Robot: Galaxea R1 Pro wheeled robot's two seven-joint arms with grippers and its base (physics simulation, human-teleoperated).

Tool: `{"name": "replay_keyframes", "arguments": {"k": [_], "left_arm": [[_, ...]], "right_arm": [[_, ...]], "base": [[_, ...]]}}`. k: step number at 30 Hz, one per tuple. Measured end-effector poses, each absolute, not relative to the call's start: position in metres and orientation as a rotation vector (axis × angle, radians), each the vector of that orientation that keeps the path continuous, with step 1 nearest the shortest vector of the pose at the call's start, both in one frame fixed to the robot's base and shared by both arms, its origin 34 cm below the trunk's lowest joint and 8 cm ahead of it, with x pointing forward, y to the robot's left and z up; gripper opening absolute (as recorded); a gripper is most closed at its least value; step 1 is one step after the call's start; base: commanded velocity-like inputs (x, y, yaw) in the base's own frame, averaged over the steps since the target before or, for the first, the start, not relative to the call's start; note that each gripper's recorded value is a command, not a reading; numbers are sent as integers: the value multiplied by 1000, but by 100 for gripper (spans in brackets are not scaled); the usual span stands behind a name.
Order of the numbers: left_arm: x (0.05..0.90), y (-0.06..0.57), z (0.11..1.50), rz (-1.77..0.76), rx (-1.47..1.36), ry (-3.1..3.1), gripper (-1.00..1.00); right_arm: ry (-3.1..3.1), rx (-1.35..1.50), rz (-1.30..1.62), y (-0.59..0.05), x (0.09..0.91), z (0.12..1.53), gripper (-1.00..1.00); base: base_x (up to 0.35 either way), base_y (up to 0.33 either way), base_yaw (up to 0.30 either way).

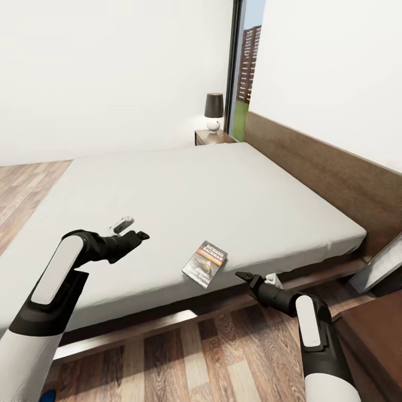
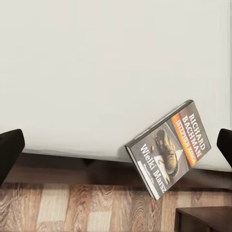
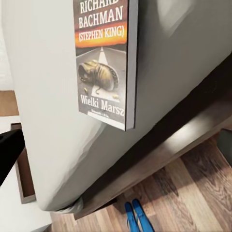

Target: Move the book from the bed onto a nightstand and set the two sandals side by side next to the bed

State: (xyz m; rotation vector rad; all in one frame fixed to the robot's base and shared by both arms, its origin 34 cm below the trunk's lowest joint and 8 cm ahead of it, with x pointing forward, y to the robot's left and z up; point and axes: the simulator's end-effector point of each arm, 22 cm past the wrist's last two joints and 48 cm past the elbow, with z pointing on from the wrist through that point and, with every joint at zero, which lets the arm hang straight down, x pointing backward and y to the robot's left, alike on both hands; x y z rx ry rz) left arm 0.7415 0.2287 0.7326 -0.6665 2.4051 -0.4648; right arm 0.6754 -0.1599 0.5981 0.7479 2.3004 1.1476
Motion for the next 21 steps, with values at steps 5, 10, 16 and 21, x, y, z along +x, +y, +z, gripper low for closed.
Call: {"name": "replay_keyframes", "arguments": {"k": [5,10,16,21], "left_arm": [[742,225,730,-481,-665,2392,100],[741,223,724,-488,-661,2386,100],[739,221,714,-508,-659,2386,100],[735,216,705,-544,-656,2393,100]], "right_arm": [[2291,754,1175,-156,674,590,100],[2269,767,1238,-147,671,583,100],[2250,804,1286,-129,667,552,100],[2162,820,1345,-106,665,523,100]], "base": [[0,0,1],[0,0,4],[0,0,1],[0,0,0]]}}
